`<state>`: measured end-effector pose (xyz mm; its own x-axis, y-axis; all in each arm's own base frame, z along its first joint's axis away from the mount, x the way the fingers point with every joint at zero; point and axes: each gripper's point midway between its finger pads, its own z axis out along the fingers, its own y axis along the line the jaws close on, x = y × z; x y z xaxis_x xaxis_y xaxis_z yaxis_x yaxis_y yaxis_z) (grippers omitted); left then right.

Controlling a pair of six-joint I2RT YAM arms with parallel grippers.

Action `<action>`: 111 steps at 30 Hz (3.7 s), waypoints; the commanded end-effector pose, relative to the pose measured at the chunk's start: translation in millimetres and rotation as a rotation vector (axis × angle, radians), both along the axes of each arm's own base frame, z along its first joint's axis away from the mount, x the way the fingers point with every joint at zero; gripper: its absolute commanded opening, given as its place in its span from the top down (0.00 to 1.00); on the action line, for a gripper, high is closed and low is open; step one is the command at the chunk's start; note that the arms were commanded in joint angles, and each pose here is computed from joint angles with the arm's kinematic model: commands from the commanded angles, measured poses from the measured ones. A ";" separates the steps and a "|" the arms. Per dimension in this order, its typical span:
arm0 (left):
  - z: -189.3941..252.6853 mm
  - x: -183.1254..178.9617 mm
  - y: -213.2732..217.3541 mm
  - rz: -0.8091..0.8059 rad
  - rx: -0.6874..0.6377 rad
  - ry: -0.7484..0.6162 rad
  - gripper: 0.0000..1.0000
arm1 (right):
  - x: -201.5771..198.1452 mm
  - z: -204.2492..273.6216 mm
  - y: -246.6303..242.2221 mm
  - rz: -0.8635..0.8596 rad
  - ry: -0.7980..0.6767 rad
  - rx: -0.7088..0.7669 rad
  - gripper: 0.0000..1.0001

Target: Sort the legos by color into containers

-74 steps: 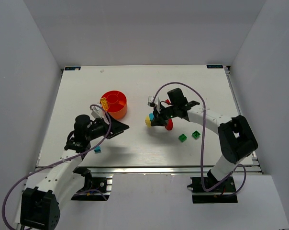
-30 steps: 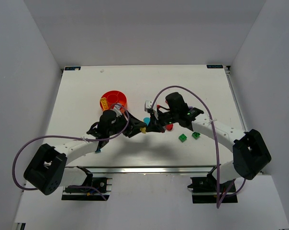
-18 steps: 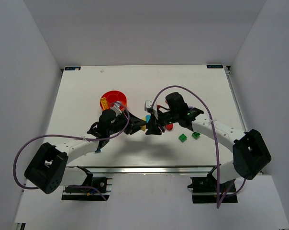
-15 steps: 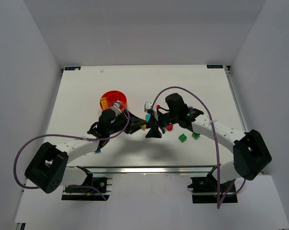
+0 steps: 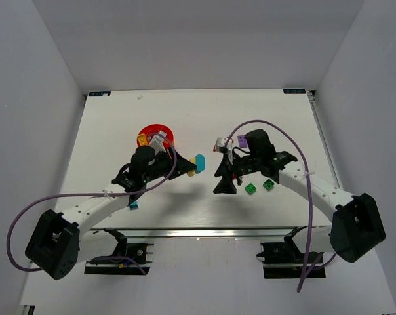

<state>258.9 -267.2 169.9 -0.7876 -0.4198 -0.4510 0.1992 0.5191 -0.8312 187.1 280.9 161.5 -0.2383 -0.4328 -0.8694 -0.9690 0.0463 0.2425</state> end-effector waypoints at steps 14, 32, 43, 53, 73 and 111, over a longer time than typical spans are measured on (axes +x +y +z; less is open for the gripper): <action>18.0 -55.4 -2.1 -0.374 0.072 -0.372 0.96 | -1.1 68.1 3.6 0.213 0.339 0.274 0.11; 35.0 -72.1 -7.9 -0.462 -0.008 -0.455 0.93 | 15.1 50.6 24.5 0.190 0.302 0.241 0.12; 38.2 -78.4 -9.5 -0.485 -0.046 -0.458 0.92 | 20.9 43.7 34.6 0.191 0.316 0.223 0.23; 32.5 -74.5 -10.1 -0.471 -0.038 -0.441 0.88 | 18.0 45.5 35.9 0.213 0.327 0.234 0.49; 45.8 -73.3 -9.9 -0.473 -0.059 -0.486 0.47 | 5.3 52.2 26.7 0.268 0.355 0.273 1.00; 80.7 23.0 165.5 0.550 0.599 -0.557 1.00 | 53.6 22.1 -19.9 -0.067 0.114 0.120 1.00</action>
<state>266.1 -134.8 254.3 -0.2426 -0.2661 -0.9329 0.2566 0.9098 -0.3262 237.7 265.3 182.5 -0.4036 -0.3066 -0.8620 -0.9119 0.0584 0.4062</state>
